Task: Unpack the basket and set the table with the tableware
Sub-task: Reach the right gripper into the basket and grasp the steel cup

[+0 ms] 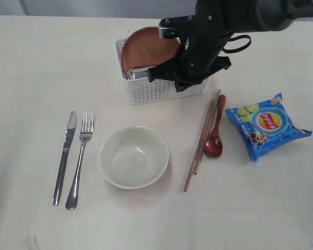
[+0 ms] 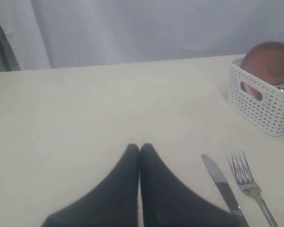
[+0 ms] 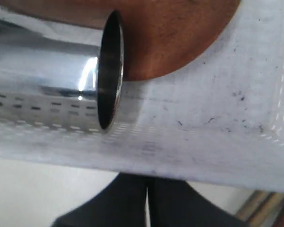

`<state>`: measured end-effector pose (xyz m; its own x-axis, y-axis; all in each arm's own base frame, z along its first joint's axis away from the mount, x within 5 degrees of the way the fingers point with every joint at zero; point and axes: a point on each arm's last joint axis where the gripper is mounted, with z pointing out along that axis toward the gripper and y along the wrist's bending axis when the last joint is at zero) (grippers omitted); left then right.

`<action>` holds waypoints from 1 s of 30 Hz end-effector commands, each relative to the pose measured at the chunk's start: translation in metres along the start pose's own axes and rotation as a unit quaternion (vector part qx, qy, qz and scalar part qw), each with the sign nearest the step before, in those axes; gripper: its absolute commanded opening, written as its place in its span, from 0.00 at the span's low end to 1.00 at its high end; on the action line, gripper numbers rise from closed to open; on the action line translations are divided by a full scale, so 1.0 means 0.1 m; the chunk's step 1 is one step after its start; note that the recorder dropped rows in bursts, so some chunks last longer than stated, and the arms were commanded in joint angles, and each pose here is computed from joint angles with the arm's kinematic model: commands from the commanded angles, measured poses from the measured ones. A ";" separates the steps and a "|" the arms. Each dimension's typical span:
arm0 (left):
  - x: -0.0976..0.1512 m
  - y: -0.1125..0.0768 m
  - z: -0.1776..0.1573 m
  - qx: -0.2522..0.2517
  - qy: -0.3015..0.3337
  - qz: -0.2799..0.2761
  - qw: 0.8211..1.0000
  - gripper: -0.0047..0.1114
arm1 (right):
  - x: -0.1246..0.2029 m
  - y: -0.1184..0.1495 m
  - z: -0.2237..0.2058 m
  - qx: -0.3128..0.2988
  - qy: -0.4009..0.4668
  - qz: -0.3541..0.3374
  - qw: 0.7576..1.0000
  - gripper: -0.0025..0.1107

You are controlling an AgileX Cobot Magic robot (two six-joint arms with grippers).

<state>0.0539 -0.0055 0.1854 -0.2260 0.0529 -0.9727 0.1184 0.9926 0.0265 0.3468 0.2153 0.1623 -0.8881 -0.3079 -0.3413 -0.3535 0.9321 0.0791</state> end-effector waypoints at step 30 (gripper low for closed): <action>0.01 0.00 0.00 0.000 0.000 -0.002 1.000 0.04 | -0.82 -0.48 -0.13 -0.219 0.025 0.061 0.974 0.48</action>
<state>0.0539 -0.0055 0.1854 -0.2260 0.0529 -0.9727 0.1184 0.9926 0.0265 0.4266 0.1938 0.2018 -0.9464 -0.2087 -0.2466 -0.3027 0.8397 0.4509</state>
